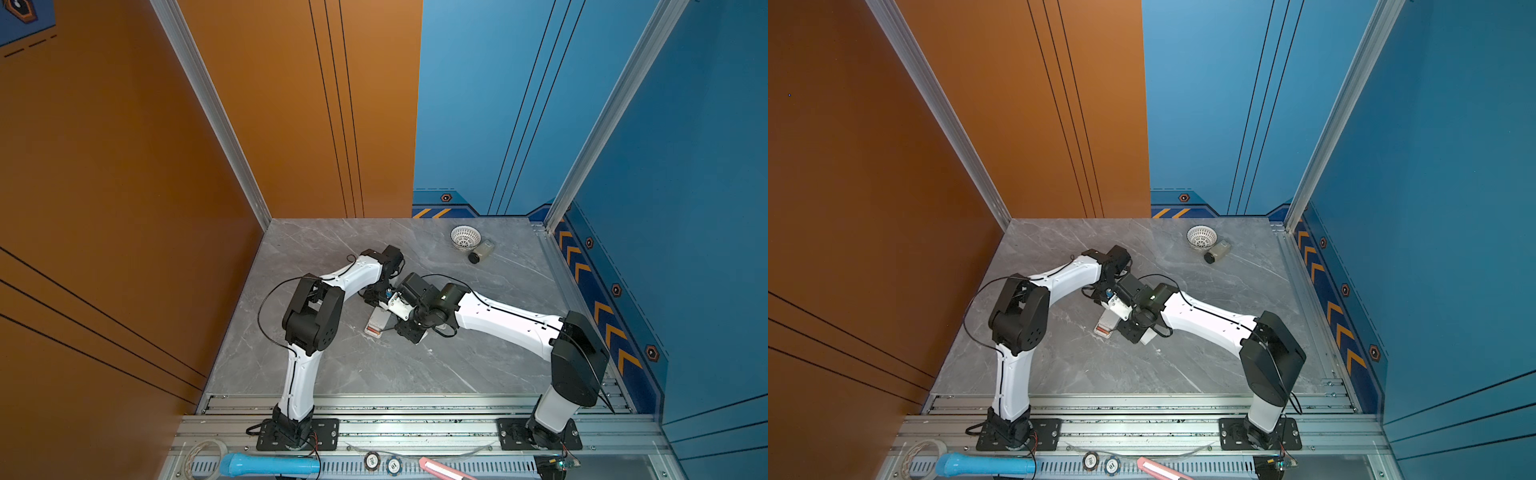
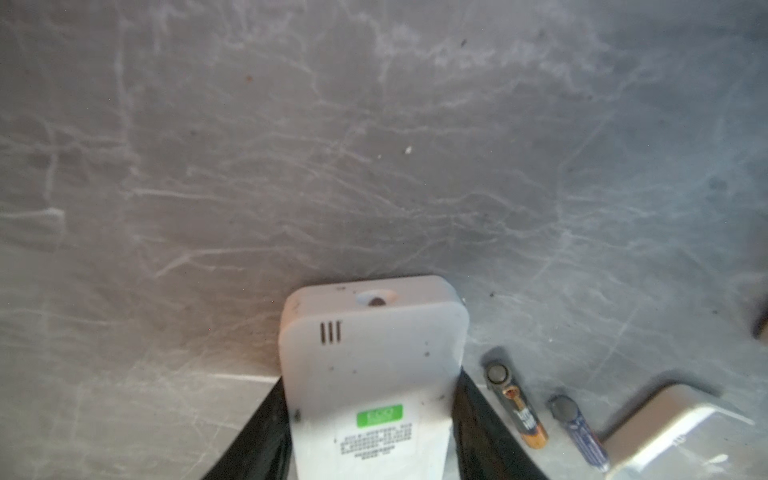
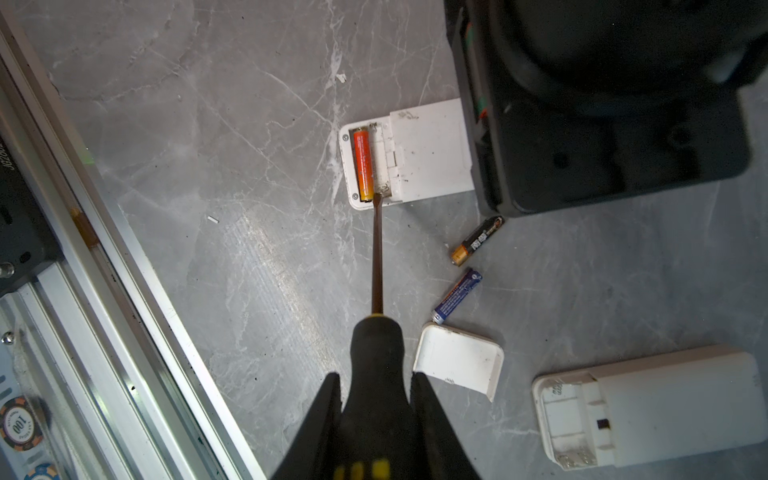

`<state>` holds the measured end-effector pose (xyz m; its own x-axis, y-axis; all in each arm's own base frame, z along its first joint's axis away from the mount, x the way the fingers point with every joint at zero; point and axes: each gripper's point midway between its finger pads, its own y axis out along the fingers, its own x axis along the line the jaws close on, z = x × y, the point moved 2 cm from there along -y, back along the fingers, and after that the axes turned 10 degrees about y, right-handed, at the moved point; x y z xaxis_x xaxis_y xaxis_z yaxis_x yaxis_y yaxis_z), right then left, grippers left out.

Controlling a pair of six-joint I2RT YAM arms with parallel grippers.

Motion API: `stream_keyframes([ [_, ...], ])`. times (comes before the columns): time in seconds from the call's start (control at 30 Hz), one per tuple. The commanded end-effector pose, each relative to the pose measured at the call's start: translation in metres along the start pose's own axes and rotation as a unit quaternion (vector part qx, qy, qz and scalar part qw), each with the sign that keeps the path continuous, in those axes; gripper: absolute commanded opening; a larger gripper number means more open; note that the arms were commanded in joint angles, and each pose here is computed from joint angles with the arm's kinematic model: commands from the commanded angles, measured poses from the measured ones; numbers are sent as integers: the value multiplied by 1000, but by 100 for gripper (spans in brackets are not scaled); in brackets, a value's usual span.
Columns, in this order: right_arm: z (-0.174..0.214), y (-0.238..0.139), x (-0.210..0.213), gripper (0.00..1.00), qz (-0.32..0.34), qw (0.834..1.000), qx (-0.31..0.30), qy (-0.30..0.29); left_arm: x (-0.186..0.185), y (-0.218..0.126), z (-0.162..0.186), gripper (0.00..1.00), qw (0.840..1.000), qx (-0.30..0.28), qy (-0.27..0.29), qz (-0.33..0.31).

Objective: Unload the batteries from the remote control
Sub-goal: 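Insert the screwdriver tip at the orange battery's end with the right gripper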

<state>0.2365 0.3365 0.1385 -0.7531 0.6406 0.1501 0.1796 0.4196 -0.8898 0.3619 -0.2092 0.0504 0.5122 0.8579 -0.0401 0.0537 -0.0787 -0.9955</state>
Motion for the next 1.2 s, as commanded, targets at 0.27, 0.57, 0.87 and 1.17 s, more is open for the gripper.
stream_keyframes([
  [0.27, -2, -7, 5, 0, -13, 1000, 2, 8, 2, 1, -4, 0, 1000, 2, 3, 7],
  [0.57, 1, -10, 8, 0, -15, 1000, 5, 7, 4, 0, -3, 0, 1000, 3, 4, 6],
  [0.87, 5, -9, 11, 0, -16, 1000, 12, 7, 4, 2, -2, 0, 1000, 5, 4, 7],
  [1.17, 6, -2, 17, 0, -22, 999, 23, 1, 3, 1, -2, 0, 1000, 4, 2, 8],
])
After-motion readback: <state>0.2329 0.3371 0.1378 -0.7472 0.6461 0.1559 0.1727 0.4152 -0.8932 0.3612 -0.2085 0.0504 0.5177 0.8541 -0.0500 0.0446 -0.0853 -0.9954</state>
